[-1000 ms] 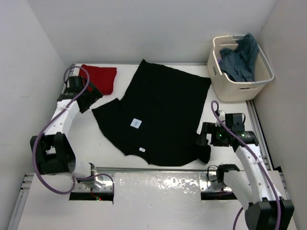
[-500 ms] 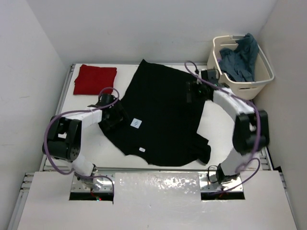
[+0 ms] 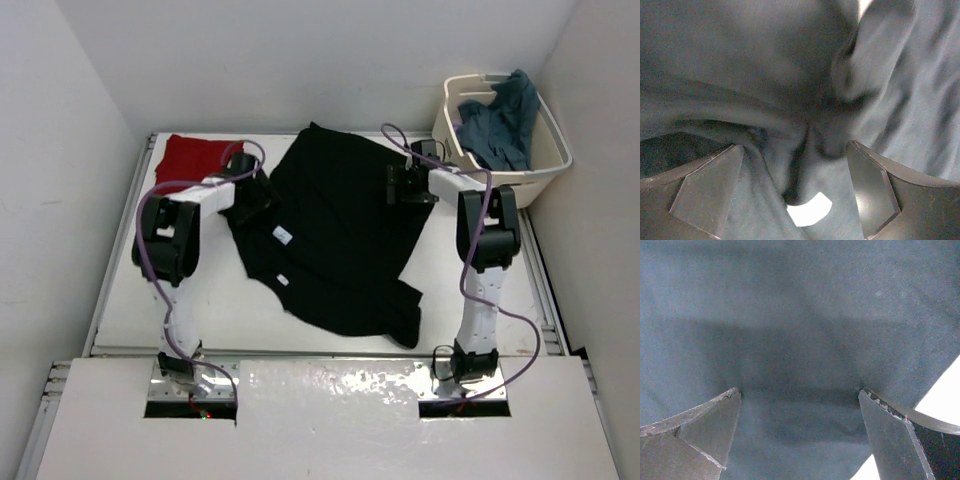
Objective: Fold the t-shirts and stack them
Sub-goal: Flatten out the tshirt
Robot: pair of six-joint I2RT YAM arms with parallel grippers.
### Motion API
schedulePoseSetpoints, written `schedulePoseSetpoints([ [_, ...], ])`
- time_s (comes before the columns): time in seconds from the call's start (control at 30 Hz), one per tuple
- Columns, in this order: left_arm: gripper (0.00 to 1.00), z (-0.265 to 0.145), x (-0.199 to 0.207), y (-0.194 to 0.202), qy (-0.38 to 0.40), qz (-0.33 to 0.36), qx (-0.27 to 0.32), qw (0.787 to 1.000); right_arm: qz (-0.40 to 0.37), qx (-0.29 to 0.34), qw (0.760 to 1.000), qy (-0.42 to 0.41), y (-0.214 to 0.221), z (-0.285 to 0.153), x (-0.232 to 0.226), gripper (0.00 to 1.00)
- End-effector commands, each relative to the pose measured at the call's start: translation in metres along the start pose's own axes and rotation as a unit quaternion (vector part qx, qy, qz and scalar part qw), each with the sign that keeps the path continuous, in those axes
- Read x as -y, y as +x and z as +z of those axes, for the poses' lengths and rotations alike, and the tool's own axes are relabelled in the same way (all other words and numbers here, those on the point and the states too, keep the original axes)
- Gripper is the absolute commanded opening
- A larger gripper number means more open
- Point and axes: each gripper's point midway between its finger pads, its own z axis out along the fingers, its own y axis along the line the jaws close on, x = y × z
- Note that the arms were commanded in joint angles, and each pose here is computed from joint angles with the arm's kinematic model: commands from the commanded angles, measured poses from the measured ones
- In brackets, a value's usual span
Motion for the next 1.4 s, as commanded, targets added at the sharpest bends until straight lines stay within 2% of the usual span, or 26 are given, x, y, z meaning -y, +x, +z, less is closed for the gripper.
schedulePoseSetpoints([
  [0.0, 0.83, 0.036, -0.009, -0.021, -0.048, 0.03, 0.003, 0.998, 0.056, -0.057, 0.997, -0.003, 0.065, -0.019, -0.004, 0.99],
  [0.03, 0.83, 0.045, -0.014, -0.021, -0.066, 0.039, -0.006, 0.997, 0.068, -0.051, 0.996, -0.016, 0.075, -0.026, -0.009, 0.99],
  [0.07, 0.83, 0.047, -0.008, -0.031, -0.061, 0.045, 0.003, 0.997, 0.08, -0.086, 0.993, -0.017, 0.127, -0.03, -0.012, 0.99],
  [0.13, 0.85, 0.06, 0.014, -0.054, -0.038, 0.065, 0.022, 0.997, 0.099, -0.039, 0.994, -0.022, 0.128, -0.058, -0.026, 0.99],
  [0.17, 0.85, 0.065, 0.021, -0.063, -0.031, 0.072, 0.025, 0.997, 0.103, -0.068, 0.992, -0.015, 0.168, -0.066, -0.026, 0.99],
  [0.2, 0.85, 0.079, 0.036, -0.074, -0.017, 0.088, 0.022, 0.996, 0.113, -0.04, 0.993, -0.009, 0.164, -0.082, -0.032, 0.99],
  [0.23, 0.84, 0.086, 0.039, -0.078, -0.023, 0.091, 0.02, 0.995, 0.117, -0.064, 0.991, -0.003, 0.196, -0.089, -0.033, 0.99],
  [0.3, 0.85, 0.101, 0.062, -0.098, 0.001, 0.104, 0.033, 0.994, 0.121, -0.063, 0.991, 0.011, 0.217, -0.105, -0.04, 0.99],
  [0.47, 0.89, 0.125, 0.101, -0.117, 0.084, 0.11, 0.064, 0.988, 0.121, -0.052, 0.991, 0.01, 0.26, -0.143, -0.049, 0.99],
  [0.57, 0.92, 0.115, 0.127, -0.133, 0.135, 0.117, 0.096, 0.979, 0.1, -0.026, 0.995, -0.009, 0.245, -0.156, -0.056, 0.99],
  [0.67, 0.93, 0.084, 0.148, -0.164, 0.167, 0.111, 0.137, 0.97, 0.073, 0.022, 0.997, -0.031, 0.209, -0.169, -0.063, 0.99],
  [0.73, 0.95, 0.045, 0.159, -0.188, 0.172, 0.109, 0.173, 0.964, 0.063, 0.047, 0.996, -0.036, 0.188, -0.175, -0.066, 0.99],
  [0.83, 0.97, -0.004, 0.165, -0.2, 0.178, 0.117, 0.201, 0.956, 0.04, 0.086, 0.995, 0.008, 0.153, -0.185, -0.053, 0.99],
  [0.93, 0.98, -0.034, 0.15, -0.186, 0.157, 0.122, 0.186, 0.962, 0.044, 0.125, 0.991, 0.028, 0.115, -0.188, -0.044, 0.99],
  [1.07, 0.98, -0.048, 0.11, -0.131, 0.126, 0.132, 0.139, 0.973, 0.053, 0.123, 0.991, 0.028, 0.085, -0.172, -0.034, 0.99],
  [1.13, 0.98, -0.044, 0.095, -0.108, 0.121, 0.122, 0.122, 0.978, 0.059, 0.11, 0.992, 0.025, 0.072, -0.152, -0.034, 0.99],
  [1.2, 0.98, -0.033, 0.072, -0.072, 0.113, 0.125, 0.084, 0.982, 0.089, 0.081, 0.993, 0.019, 0.075, -0.126, -0.028, 0.99],
  [1.23, 0.98, -0.023, 0.056, -0.052, 0.102, 0.13, 0.06, 0.984, 0.099, 0.086, 0.991, 0.016, 0.07, -0.119, -0.025, 0.99],
  [1.37, 0.98, 0.001, 0.023, -0.025, 0.062, 0.138, 0.023, 0.988, 0.101, 0.068, 0.992, 0.044, 0.074, -0.098, -0.009, 0.99],
])
